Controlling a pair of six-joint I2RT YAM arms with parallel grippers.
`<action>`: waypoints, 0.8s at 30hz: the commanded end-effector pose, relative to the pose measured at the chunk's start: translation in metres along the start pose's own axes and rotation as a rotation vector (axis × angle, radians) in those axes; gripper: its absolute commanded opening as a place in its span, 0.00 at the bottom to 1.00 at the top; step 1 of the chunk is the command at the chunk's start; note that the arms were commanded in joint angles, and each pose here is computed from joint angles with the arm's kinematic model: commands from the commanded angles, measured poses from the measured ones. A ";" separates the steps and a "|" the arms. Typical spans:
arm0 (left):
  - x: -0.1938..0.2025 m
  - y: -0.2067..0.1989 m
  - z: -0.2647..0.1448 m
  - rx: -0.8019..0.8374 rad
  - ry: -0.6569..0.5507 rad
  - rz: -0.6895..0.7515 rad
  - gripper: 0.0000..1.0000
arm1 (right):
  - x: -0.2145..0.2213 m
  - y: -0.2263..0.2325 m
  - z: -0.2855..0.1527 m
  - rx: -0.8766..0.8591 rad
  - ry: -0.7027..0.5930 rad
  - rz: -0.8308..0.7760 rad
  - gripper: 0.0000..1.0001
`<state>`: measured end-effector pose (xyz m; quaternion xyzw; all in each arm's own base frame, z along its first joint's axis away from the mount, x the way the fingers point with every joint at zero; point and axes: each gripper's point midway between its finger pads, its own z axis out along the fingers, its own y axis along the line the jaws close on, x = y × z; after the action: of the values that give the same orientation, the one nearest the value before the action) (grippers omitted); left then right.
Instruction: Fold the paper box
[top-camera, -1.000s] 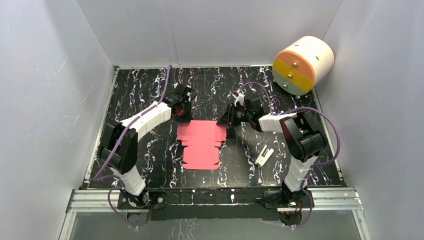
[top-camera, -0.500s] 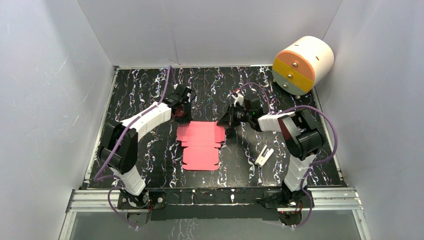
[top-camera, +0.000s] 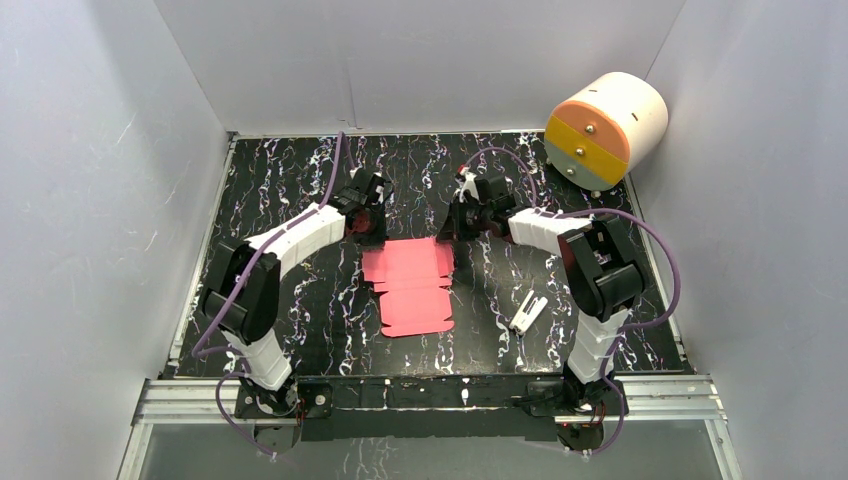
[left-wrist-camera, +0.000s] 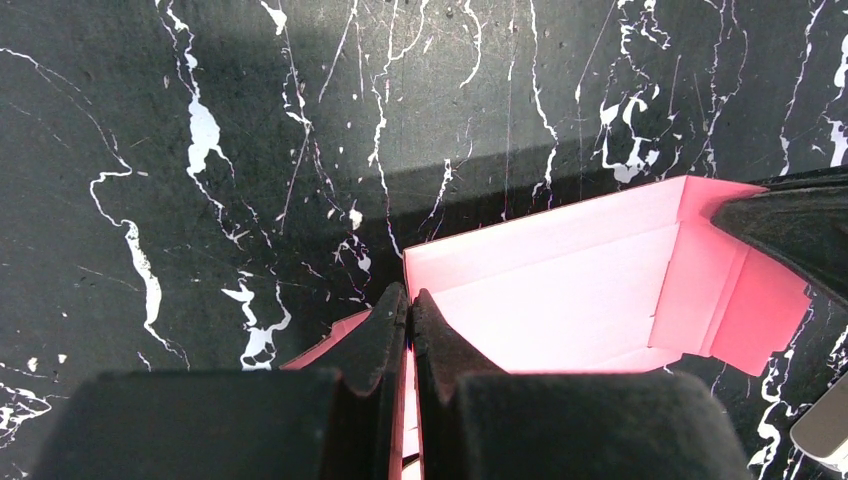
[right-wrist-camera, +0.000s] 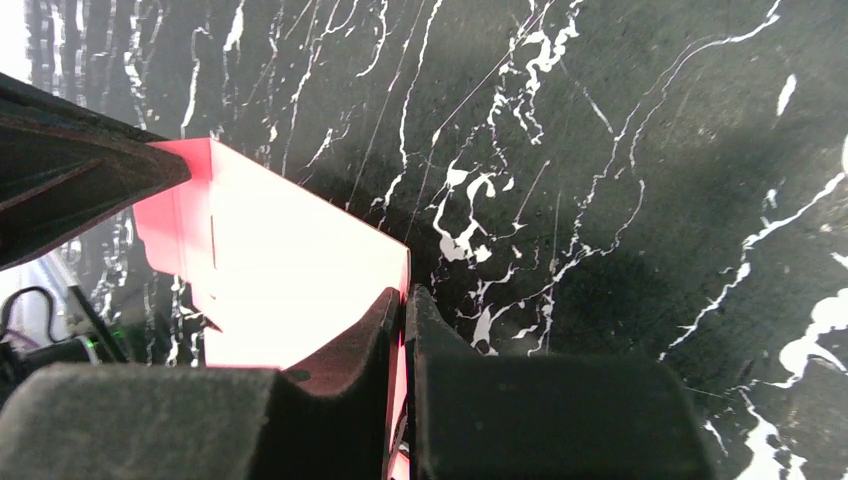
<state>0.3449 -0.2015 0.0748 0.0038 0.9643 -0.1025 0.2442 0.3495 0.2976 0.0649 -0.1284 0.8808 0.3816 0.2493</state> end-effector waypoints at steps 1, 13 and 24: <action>-0.001 -0.014 -0.002 0.057 0.008 -0.010 0.00 | -0.017 0.002 0.004 0.074 -0.009 -0.092 0.14; -0.002 -0.024 0.009 0.089 0.036 -0.033 0.00 | -0.018 -0.002 0.010 0.329 0.067 -0.200 0.18; -0.003 -0.033 0.018 0.119 0.052 -0.067 0.02 | -0.016 0.002 0.019 0.442 0.101 -0.276 0.20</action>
<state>0.3417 -0.2158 0.0486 -0.0122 0.9716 -0.1242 0.2009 0.3616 0.3030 0.0562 -0.1979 0.9319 0.1600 0.2586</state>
